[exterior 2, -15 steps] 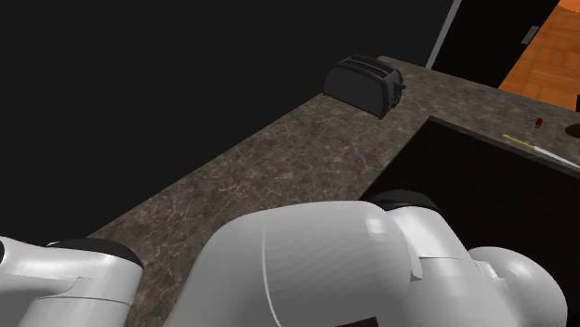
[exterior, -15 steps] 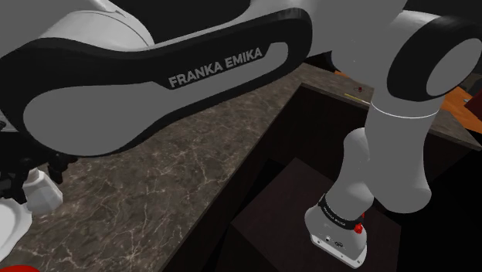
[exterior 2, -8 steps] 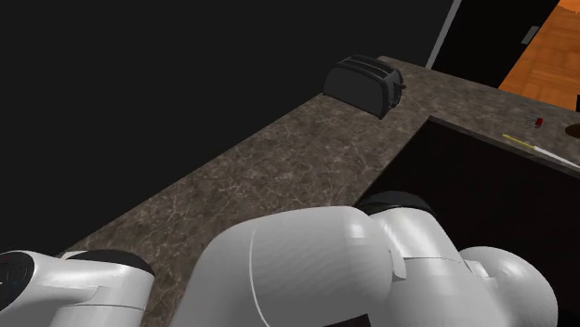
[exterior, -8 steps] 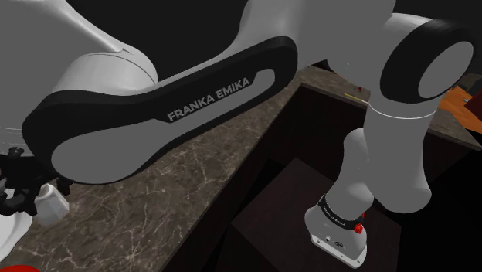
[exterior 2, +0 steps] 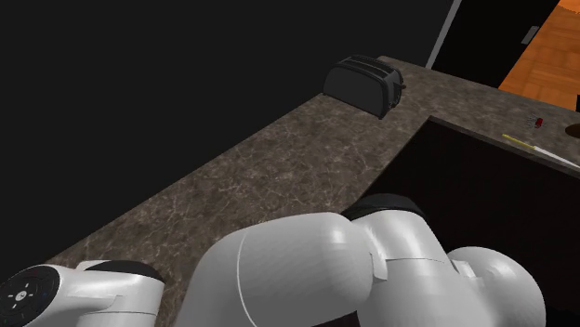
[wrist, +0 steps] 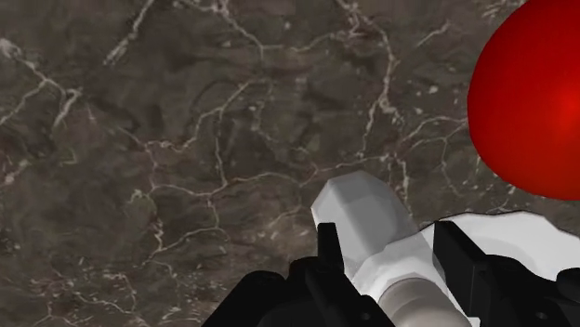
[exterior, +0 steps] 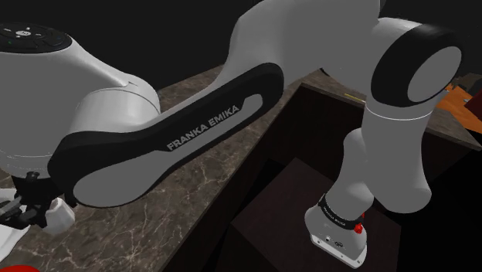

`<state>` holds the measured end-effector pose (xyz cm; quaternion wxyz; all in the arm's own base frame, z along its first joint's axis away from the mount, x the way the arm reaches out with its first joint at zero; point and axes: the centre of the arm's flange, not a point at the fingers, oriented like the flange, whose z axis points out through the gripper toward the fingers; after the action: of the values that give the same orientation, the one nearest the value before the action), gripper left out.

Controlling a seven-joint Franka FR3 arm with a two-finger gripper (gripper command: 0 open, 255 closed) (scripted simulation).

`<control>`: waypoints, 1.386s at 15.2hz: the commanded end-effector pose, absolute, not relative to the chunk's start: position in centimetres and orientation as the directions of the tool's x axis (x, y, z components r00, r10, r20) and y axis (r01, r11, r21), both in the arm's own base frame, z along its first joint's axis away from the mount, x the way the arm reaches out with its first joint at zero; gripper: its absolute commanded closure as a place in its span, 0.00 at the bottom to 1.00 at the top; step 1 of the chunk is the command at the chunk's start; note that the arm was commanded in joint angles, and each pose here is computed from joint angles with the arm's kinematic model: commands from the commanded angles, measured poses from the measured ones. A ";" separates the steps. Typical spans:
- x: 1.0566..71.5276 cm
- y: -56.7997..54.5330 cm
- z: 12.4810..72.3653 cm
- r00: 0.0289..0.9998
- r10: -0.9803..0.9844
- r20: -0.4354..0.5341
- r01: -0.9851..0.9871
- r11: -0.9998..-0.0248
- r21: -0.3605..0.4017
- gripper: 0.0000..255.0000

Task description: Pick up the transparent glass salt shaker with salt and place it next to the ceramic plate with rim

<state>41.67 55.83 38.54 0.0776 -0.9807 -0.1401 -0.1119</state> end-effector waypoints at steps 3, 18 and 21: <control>41.8 55.8 36.3 0.936 0.258 0.242 0.293 -0.949 -0.121 1.00; 41.8 55.8 34.6 0.936 0.258 0.242 0.293 -0.949 -0.121 0.00; 41.5 55.5 35.9 0.936 0.258 0.242 0.293 -0.949 -0.121 0.00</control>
<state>41.54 55.54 35.15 0.0776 -0.9807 -0.1402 -0.1118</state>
